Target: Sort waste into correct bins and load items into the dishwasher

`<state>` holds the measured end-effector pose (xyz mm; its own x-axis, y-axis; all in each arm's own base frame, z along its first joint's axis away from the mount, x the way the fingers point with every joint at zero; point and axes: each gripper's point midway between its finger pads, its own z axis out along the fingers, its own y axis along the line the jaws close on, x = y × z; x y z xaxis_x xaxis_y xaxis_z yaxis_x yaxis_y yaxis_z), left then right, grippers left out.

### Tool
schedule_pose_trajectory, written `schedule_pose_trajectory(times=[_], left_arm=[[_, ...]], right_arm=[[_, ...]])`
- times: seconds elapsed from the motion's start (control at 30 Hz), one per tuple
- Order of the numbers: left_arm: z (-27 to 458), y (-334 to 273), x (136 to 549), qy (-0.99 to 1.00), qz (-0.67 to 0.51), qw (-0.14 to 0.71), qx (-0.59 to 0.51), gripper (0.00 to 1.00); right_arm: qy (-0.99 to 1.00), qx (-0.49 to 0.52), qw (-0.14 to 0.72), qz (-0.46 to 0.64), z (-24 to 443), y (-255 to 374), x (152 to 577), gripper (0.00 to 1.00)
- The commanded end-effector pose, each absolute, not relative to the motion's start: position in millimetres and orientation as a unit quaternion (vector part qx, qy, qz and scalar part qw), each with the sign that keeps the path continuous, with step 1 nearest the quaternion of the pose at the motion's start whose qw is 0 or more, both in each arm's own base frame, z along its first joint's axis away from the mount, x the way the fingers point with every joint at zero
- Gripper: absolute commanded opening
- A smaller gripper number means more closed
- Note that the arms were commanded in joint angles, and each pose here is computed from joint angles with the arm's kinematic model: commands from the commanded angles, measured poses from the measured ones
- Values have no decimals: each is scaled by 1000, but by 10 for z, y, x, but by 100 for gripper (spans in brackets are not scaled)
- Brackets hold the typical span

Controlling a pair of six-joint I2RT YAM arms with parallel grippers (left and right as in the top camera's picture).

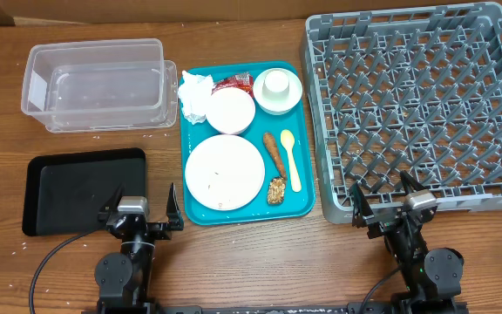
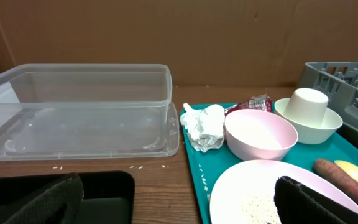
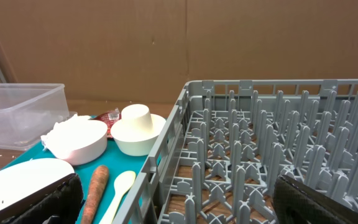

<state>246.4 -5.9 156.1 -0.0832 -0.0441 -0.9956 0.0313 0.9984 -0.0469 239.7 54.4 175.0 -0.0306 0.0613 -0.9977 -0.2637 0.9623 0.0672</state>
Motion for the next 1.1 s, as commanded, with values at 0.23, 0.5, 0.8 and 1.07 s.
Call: schedule_pose_trajectory(times=[0.23,0.5,0.8,1.07], left_arm=[[1558,-41,2461,734,-17,679,0,100],[1558,-42,2461,734,-17,679,0,100],[1632,-281,2443,723,-114,681,-1,100],[2379,-577,2283,608,-186,769,71,100]], right_arm=[[708,-72,694,114,1726,539,2400,100],[708,-72,694,114,1726,539,2400,100],[708,-72,694,114,1726,539,2400,100],[708,-73,694,114,1726,539,2400,100]])
